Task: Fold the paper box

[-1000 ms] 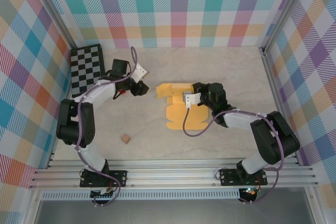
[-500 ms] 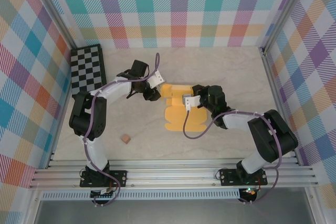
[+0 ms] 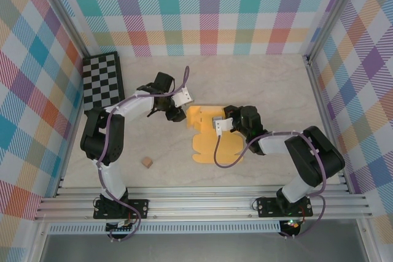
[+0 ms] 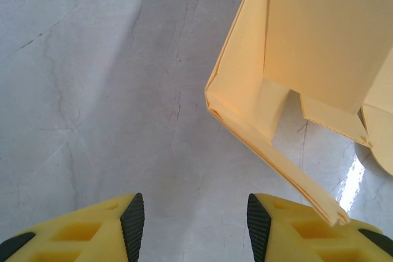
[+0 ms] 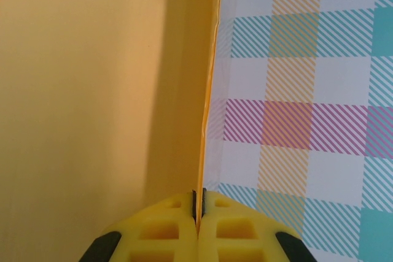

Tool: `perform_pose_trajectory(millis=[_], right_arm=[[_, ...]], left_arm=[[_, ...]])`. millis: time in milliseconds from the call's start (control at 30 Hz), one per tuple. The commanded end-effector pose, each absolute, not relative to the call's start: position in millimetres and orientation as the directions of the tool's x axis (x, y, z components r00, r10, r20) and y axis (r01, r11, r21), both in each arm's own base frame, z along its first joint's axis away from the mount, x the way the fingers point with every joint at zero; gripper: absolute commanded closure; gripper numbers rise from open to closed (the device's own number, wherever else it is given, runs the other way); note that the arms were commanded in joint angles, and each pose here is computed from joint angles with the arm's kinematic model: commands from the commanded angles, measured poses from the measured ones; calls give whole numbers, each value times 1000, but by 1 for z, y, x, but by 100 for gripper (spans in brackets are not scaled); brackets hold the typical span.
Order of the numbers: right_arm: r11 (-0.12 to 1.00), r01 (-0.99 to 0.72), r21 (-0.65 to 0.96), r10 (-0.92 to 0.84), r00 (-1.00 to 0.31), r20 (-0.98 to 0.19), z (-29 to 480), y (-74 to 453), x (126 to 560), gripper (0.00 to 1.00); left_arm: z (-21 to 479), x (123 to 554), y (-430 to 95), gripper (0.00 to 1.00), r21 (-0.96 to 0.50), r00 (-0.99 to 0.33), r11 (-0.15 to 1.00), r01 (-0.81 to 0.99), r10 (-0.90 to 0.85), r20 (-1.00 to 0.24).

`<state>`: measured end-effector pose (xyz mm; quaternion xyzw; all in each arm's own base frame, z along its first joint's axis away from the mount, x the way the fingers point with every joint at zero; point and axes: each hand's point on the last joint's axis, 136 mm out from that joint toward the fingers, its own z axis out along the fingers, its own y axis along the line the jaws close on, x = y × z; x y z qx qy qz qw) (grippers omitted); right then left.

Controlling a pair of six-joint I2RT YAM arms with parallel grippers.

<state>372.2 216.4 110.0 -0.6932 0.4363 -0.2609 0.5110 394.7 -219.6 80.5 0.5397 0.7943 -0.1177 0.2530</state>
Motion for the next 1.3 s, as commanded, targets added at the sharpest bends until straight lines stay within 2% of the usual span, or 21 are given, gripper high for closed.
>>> perform_pose_trajectory(millis=[0, 367, 633, 833, 1033, 1267], right_arm=[[-151, -377, -914, -870, 490, -59, 89, 214, 361, 100], [-173, -374, -911, -872, 488, -35, 83, 218, 357, 100], [-183, -377, -908, -874, 485, -25, 80, 219, 350, 100], [-170, -379, -910, -888, 459, -25, 80, 218, 348, 100], [-125, -375, -918, -901, 430, -54, 90, 214, 346, 100], [-52, -383, -922, -910, 398, -114, 109, 213, 348, 100]], left_arm=[[79, 383, -238, 50, 44, -267, 342, 939, 802, -535], [101, 362, -279, 52, -91, -350, 406, 909, 630, -693], [119, 358, -312, 62, -159, -417, 477, 864, 502, -758], [103, 351, -324, 62, -173, -508, 588, 790, 471, -721], [76, 352, -308, 57, -127, -596, 707, 696, 469, -652], [70, 337, -304, 54, -115, -590, 714, 691, 465, -660]])
